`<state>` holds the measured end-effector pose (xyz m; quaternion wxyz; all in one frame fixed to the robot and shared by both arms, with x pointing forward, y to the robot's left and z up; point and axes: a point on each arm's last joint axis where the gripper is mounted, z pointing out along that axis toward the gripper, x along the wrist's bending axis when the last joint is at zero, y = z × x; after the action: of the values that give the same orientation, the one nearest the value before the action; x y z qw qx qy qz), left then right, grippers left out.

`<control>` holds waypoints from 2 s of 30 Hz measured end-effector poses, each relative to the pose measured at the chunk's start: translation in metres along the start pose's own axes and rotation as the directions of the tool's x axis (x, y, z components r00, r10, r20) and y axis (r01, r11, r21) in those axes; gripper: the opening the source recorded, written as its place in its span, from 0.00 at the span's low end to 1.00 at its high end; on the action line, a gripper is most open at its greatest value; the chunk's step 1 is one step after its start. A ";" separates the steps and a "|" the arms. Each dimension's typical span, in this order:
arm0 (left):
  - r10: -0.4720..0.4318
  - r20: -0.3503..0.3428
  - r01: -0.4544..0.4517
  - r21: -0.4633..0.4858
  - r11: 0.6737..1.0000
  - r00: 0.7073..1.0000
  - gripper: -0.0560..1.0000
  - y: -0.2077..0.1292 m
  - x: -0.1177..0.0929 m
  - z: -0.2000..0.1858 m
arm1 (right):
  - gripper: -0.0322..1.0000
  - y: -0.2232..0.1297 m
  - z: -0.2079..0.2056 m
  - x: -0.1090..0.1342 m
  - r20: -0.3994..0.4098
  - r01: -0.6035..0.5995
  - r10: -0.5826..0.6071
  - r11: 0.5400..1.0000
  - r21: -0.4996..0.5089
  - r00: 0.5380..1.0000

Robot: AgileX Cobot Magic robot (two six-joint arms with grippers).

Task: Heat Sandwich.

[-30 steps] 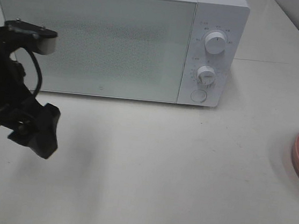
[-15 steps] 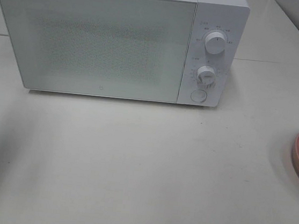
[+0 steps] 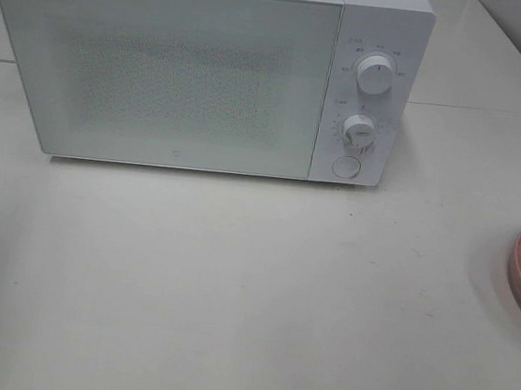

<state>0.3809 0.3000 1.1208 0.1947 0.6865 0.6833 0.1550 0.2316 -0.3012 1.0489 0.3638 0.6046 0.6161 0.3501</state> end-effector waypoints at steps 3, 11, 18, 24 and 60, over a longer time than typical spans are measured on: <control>0.010 -0.024 -0.012 -0.060 0.998 1.000 0.98 -0.012 0.001 -0.013 | 0.77 0.000 0.000 0.000 0.000 0.000 0.000 1.000 0.000 1.000; 0.014 -0.035 -0.017 -0.092 0.996 0.999 0.98 -0.065 0.001 -0.002 | 0.77 0.000 0.000 0.000 0.000 0.000 0.000 1.000 0.000 1.000; 0.017 -0.043 -0.027 -0.234 0.972 0.999 0.98 -0.113 0.002 0.014 | 0.77 0.000 0.000 0.000 0.000 0.000 0.000 1.000 0.000 1.000; 0.020 -0.053 -0.036 -0.329 0.943 0.998 0.98 -0.129 0.001 0.007 | 0.77 0.000 0.000 0.000 0.000 0.000 0.000 1.000 0.000 1.000; 0.024 -0.067 -0.058 -0.564 0.824 0.997 0.98 -0.163 -0.001 -0.014 | 0.77 0.000 0.000 0.000 0.000 0.000 0.000 1.000 0.000 1.000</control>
<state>0.2308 0.2984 1.0554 0.3661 0.6080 0.5970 0.3739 0.2316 -0.3012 1.0489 0.3638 0.6046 0.6161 0.3501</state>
